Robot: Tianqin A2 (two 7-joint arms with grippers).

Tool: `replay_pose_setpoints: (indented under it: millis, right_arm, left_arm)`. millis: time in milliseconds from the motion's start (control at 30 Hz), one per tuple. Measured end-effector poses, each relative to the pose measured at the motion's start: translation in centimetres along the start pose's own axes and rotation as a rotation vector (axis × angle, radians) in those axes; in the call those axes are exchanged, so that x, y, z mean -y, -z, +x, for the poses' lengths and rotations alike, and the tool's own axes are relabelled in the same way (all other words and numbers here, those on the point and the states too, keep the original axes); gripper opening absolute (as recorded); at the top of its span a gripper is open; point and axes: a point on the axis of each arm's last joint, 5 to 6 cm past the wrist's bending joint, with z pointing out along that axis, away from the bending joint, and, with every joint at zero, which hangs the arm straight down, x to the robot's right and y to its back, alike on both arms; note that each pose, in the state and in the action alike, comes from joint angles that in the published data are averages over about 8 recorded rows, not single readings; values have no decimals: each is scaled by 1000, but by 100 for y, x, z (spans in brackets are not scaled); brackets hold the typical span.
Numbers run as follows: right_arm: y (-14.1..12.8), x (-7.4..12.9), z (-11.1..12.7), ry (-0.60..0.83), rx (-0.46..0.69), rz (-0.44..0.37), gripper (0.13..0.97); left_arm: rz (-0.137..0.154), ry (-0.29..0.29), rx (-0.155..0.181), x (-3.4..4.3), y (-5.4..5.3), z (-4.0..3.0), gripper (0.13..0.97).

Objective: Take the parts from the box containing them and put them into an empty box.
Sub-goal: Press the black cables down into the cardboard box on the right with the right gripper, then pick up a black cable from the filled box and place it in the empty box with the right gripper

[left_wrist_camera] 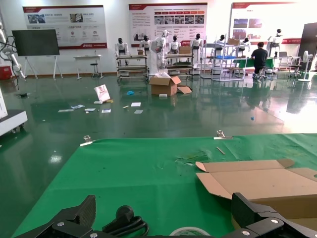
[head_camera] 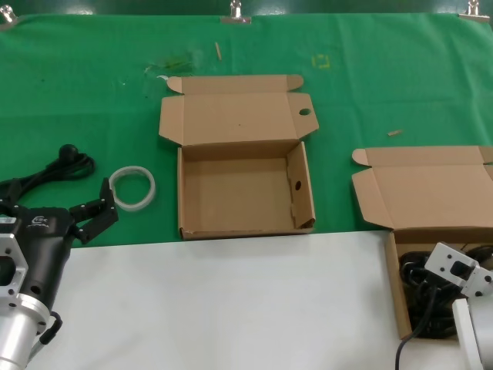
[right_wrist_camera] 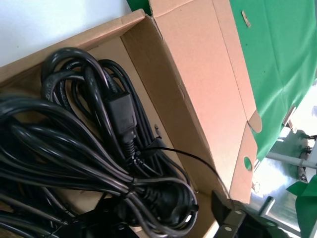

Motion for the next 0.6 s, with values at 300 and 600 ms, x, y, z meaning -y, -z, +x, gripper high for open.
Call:
replay_pose_setpoints:
  millis: [300,600]
  right_arm:
    - [-4,1,-39,-3,7,1,474]
    - [36,4,-60,-3,14,-2,345]
  left_arm:
    - [0,0,0,0,0,0,966]
    - [0,0,0,0,0,0,966]
